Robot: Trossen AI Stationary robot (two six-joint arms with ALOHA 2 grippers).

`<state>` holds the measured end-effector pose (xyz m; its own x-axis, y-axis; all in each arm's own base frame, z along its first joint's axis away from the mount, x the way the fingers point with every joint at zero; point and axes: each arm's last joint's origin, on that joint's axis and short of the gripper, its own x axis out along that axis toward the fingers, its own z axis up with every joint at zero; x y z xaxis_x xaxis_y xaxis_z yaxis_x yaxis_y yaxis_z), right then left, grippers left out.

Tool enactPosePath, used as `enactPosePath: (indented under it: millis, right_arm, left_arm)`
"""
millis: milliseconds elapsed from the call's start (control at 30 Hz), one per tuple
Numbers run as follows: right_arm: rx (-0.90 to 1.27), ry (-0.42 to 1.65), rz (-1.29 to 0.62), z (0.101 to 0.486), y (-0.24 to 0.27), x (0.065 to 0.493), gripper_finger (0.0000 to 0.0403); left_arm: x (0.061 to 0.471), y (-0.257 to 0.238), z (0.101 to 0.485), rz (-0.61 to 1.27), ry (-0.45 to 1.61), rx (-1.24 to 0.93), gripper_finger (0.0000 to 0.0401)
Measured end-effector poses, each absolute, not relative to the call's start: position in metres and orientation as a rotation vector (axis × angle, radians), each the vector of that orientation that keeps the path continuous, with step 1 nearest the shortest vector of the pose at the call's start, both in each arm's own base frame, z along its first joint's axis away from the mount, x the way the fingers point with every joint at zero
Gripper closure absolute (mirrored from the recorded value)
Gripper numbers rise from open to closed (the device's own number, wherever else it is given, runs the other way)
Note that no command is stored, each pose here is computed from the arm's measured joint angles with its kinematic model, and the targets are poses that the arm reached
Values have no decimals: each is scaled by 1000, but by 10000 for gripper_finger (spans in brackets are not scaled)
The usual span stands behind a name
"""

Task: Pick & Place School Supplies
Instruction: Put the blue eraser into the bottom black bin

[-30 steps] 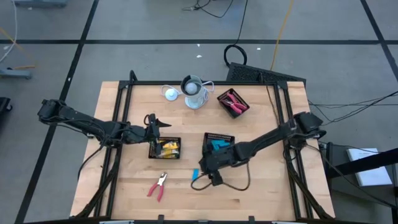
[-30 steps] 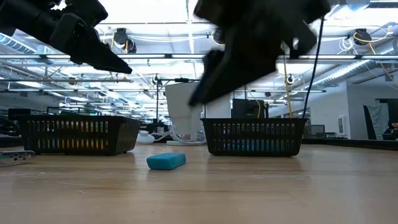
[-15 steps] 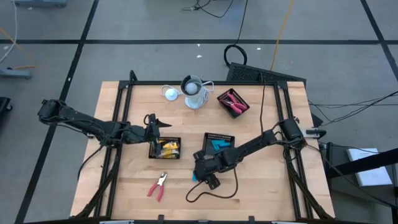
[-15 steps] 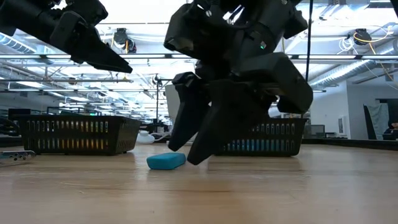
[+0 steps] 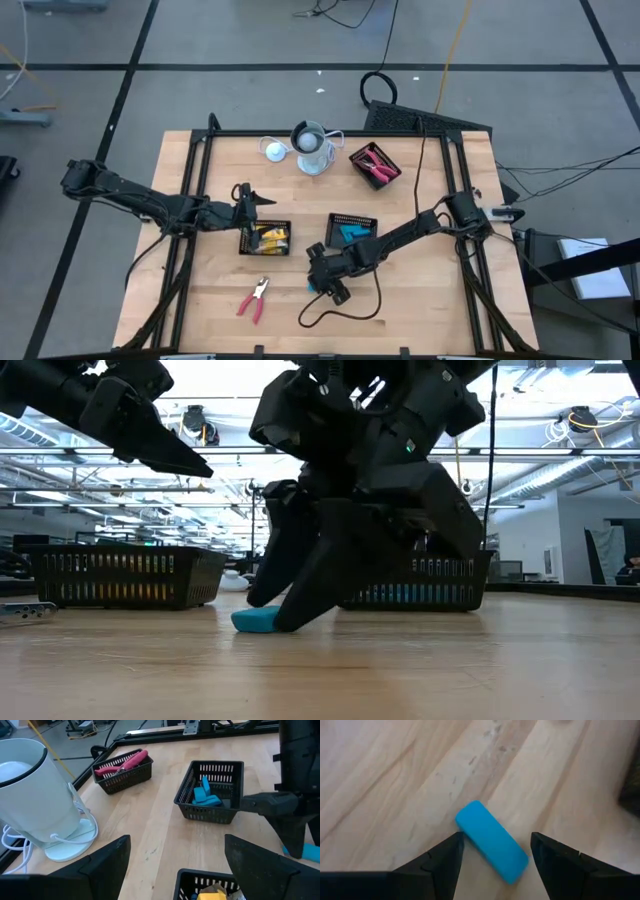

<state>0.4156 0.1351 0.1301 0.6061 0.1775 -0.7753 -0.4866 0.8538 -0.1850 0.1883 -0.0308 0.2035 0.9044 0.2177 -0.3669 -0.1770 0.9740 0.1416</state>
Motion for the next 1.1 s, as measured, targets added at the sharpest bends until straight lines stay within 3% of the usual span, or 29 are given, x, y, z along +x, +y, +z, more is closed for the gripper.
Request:
enactPosePath:
  millis: [133, 233, 500, 1100]
  right_arm:
    - [-405, 838, 402, 130, 135, 415, 191]
    - [-417, 837, 408, 130, 135, 415, 225]
    - [-456, 826, 420, 131, 137, 415, 389]
    - [-553, 820, 233, 165, 146, 399, 402]
  left_arm:
    - [188, -31, 203, 204, 391, 106, 75]
    - [188, -31, 203, 203, 391, 105, 75]
    - [188, -32, 203, 201, 391, 98, 75]
    - [188, -33, 203, 202, 389, 103, 75]
